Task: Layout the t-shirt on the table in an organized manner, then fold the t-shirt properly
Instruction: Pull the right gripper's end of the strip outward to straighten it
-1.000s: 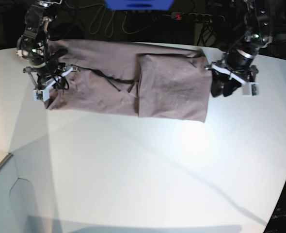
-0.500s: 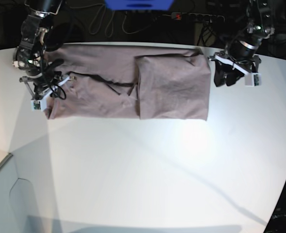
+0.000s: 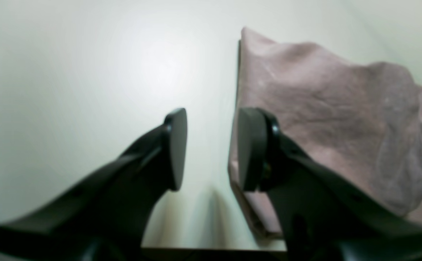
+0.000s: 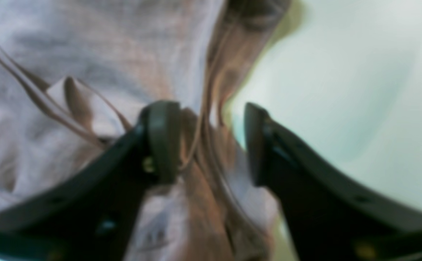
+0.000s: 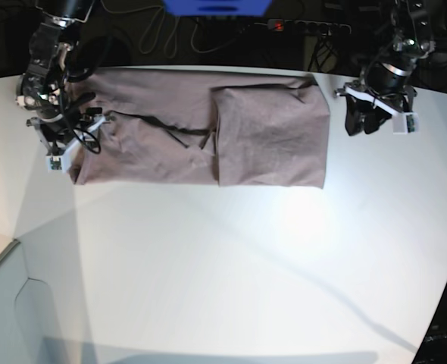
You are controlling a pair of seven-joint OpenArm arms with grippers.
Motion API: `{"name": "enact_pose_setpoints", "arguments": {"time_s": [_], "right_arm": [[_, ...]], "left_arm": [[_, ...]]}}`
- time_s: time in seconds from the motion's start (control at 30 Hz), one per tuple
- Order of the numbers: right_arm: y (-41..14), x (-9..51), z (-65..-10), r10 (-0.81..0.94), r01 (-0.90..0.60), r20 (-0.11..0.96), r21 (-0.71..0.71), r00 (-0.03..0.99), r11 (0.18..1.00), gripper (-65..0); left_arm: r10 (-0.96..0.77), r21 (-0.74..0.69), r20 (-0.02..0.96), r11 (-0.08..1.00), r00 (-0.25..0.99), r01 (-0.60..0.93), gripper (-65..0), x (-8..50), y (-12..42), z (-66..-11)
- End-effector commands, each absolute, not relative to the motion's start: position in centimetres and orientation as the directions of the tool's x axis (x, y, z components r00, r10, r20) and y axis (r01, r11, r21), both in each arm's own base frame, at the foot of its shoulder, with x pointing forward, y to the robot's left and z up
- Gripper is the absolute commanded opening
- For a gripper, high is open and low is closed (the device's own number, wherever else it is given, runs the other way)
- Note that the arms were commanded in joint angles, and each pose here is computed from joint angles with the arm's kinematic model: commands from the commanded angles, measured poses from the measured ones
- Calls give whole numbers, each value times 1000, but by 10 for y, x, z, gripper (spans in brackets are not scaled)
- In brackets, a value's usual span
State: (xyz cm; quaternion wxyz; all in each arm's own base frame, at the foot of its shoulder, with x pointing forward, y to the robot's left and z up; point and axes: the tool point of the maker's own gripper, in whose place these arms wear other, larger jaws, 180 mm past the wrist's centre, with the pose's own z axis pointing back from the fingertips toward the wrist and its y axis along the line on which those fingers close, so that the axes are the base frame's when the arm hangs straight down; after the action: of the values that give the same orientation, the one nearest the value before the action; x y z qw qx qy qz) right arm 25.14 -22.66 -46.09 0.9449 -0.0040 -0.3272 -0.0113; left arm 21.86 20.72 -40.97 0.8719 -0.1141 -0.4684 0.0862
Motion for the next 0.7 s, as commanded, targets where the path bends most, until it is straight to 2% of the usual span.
{"name": "enact_pose_setpoints", "arguments": {"time_s": [0.0, 0.13, 0.23, 0.67], "right_arm": [[-230, 265, -444, -6, 19, 668, -13, 744, 1000, -298], [-240, 263, -429, -25, 60, 695, -27, 719, 998, -248], [-239, 264, -424, -20, 60, 705, -31, 709, 998, -244], [-213, 238, -466, -97, 76, 623, 60, 776, 995, -242]], "left_arm": [[256, -280, 815, 959, 519, -34, -419, 221, 209, -401], [257, -280, 812, 959, 524, -37, -419, 219, 209, -403], [257, -280, 812, 959, 524, -37, -419, 219, 209, -403], [259, -281, 807, 959, 530, -41, -419, 217, 210, -406]]}}
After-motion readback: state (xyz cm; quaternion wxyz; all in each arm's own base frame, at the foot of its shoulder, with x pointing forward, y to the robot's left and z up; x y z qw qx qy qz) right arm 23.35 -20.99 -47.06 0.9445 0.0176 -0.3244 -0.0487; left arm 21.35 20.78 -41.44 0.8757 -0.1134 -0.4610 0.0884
